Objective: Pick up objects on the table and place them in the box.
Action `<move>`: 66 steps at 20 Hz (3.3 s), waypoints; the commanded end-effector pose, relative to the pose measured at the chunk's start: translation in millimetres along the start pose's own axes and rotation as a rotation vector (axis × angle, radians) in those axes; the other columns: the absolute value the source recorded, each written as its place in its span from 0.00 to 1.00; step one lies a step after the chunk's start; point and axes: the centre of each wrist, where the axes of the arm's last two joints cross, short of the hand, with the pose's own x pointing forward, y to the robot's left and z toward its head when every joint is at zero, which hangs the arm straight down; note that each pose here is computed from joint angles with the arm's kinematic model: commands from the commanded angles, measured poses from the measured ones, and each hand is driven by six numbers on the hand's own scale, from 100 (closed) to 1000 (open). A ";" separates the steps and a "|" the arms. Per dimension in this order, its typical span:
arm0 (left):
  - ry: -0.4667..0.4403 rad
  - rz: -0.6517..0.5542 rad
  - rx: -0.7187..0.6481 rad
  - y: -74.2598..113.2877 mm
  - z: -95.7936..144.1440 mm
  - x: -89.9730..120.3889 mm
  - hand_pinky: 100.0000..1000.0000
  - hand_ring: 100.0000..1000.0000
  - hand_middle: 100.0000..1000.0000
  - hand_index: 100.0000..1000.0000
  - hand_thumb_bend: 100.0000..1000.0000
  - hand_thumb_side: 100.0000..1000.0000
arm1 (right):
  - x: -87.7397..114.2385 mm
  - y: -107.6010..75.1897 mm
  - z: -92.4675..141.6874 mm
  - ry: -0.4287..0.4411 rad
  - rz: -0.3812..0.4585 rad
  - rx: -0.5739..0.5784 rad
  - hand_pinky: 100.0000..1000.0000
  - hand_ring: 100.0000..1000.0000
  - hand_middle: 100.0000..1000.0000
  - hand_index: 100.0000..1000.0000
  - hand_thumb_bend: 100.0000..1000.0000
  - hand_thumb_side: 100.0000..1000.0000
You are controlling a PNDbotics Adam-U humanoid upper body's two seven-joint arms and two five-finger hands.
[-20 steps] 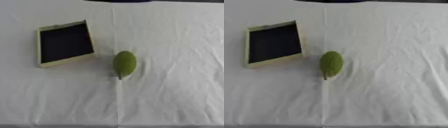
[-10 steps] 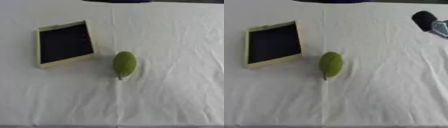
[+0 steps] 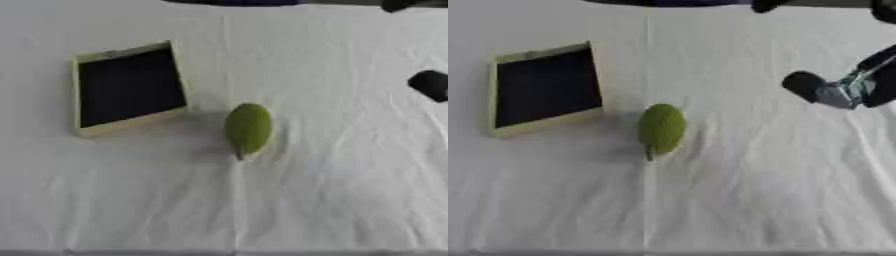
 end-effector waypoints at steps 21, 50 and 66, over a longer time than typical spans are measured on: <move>-0.017 0.017 -0.031 -1.5 -3.8 5.7 0.72 0.76 0.57 0.68 0.08 0.51 | 2.1 7.7 -65.2 -0.082 -0.085 0.227 0.80 0.85 0.84 0.94 0.29 0.32; -0.014 0.051 -0.036 -8.0 -4.8 7.5 0.72 0.77 0.57 0.68 0.06 0.53 | -51.1 101.2 -115.6 -0.020 -0.206 0.438 0.83 0.90 0.89 0.96 0.41 0.19; -0.013 0.058 -0.030 -9.0 -5.1 7.7 0.72 0.77 0.57 0.68 0.06 0.53 | -52.1 135.7 -125.3 -0.055 -0.266 0.505 0.83 0.90 0.88 0.94 0.39 0.15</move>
